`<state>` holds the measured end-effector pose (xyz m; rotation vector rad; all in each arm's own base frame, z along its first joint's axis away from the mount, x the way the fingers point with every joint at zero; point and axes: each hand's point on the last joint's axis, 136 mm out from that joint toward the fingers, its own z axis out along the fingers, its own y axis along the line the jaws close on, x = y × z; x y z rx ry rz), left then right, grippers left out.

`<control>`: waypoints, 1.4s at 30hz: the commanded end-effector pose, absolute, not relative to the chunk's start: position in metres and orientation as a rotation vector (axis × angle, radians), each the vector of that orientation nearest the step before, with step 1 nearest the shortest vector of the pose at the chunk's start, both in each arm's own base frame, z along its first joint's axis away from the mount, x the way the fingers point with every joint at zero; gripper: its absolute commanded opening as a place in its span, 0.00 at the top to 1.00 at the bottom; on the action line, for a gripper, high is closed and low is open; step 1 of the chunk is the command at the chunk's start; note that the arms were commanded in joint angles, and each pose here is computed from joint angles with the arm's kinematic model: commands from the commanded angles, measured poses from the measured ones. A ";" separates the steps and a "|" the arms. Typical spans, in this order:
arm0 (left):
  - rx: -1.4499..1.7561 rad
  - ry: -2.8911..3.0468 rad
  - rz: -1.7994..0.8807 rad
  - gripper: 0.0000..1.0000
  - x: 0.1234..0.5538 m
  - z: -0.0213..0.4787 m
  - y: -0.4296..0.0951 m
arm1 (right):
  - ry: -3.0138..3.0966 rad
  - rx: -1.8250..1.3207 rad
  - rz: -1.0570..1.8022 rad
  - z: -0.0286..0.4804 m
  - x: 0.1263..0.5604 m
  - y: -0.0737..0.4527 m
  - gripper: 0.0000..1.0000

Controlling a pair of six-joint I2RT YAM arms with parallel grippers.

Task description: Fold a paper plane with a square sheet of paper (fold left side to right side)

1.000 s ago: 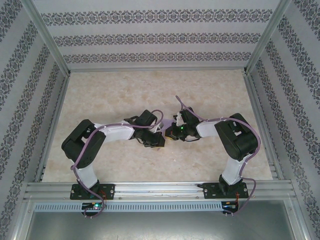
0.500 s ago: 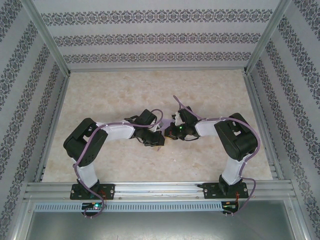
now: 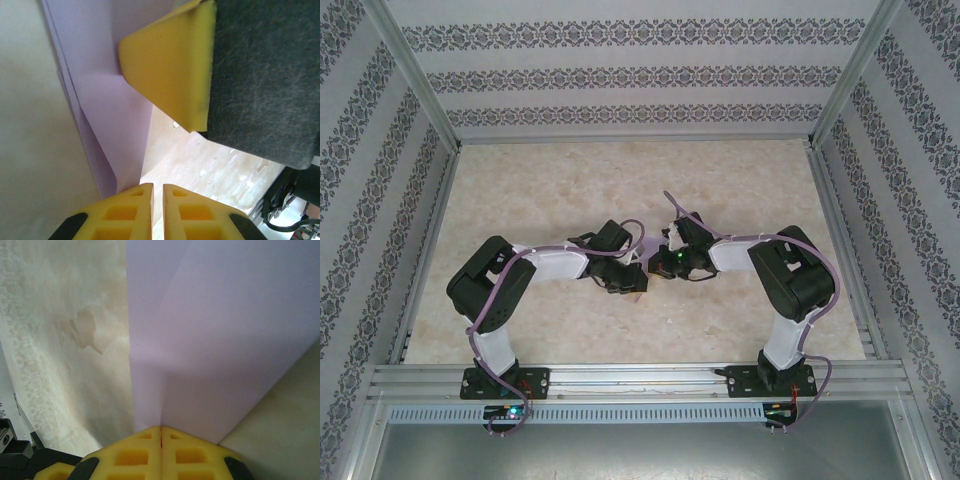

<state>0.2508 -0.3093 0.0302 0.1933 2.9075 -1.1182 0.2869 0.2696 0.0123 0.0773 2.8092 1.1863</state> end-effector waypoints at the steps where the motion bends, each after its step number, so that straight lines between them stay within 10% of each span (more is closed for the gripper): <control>1: 0.144 2.929 -1.083 0.88 0.253 0.019 -0.299 | 3.042 0.195 0.801 -0.052 0.255 0.225 1.00; 32: 0.112 2.940 -1.171 0.86 0.243 0.008 -0.302 | 3.054 0.189 0.803 -0.055 0.255 0.227 1.00; 42: 0.078 2.998 -1.076 0.87 0.229 -0.008 -0.286 | 2.831 0.046 1.065 0.015 0.294 0.260 1.00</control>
